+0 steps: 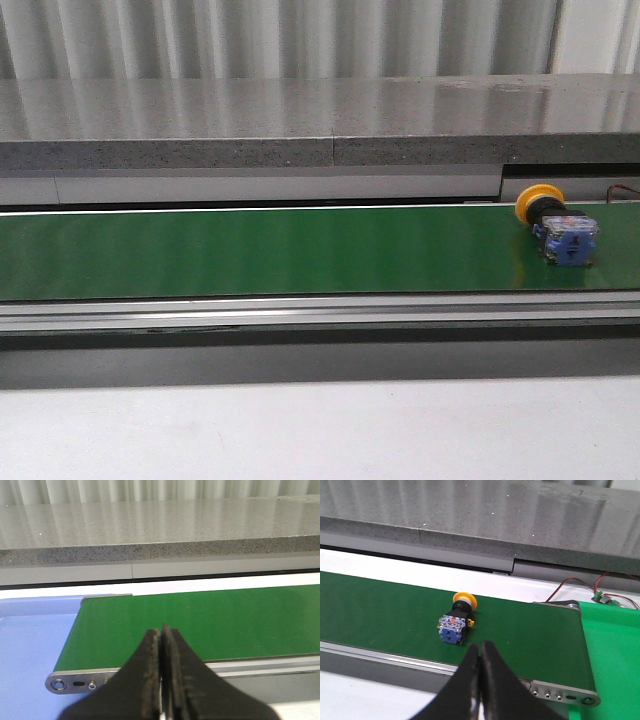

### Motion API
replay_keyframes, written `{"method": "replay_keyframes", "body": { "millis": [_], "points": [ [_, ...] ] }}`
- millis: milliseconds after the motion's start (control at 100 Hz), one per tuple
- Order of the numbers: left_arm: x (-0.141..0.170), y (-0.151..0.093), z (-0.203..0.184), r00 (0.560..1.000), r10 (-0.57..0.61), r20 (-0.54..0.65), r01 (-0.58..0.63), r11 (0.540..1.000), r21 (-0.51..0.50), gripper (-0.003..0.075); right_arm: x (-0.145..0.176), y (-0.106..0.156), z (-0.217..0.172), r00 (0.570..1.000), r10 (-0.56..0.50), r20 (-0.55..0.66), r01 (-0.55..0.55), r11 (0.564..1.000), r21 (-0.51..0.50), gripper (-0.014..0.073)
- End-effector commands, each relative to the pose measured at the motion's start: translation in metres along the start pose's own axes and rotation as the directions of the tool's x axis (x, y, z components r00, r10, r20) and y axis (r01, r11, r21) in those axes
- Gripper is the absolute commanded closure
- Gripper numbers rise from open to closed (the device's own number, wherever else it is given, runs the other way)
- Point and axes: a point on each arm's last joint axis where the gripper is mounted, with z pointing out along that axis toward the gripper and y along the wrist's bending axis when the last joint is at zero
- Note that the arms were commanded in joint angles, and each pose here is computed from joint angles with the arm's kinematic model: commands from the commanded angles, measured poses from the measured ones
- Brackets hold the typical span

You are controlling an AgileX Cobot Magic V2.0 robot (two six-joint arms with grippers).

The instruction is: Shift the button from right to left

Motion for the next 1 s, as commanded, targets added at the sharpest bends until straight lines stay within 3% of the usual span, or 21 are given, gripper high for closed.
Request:
{"method": "replay_keyframes", "body": {
  "millis": [0,150,390,650,830,930,990],
  "points": [
    [-0.001,0.0,-0.001,0.996,-0.004,0.088,0.004,1.0,-0.002,0.074,-0.012,-0.001,-0.004,0.994,-0.005,0.112,0.004,1.0,0.009,0.0663],
    [-0.014,0.0,-0.004,0.984,-0.004,0.178,0.004,1.0,-0.002,0.074,-0.011,-0.001,-0.003,0.994,-0.004,0.105,0.004,1.0,0.009,0.0663],
    [-0.043,0.001,-0.006,0.993,0.0,0.12,0.001,1.0,-0.005,0.074,-0.011,-0.001,-0.003,0.994,-0.004,0.105,0.004,1.0,0.009,0.0663],
    [-0.074,0.002,0.007,0.999,-0.014,-0.049,0.014,1.0,-0.002,0.074,-0.011,-0.001,-0.003,0.994,-0.004,0.105,0.004,1.0,0.009,0.0663],
    [-0.086,0.003,0.024,0.979,-0.013,-0.202,0.013,1.0,-0.001,0.0737,-0.011,-0.001,-0.003,0.994,-0.004,0.105,0.004,1.0,0.009,0.0663],
    [-0.09,0.003,0.035,0.956,-0.013,-0.292,0.013,1.0,-0.001,0.066,-0.011,-0.001,-0.003,0.994,-0.004,0.105,0.004,1.0,0.009,0.0663],
    [-0.091,0.003,0.041,0.94,-0.012,-0.341,0.013,1.0,-0.001,0.0535,-0.011,-0.001,-0.003,0.994,-0.004,0.105,0.004,1.0,0.009,0.0663]
  ]
}}
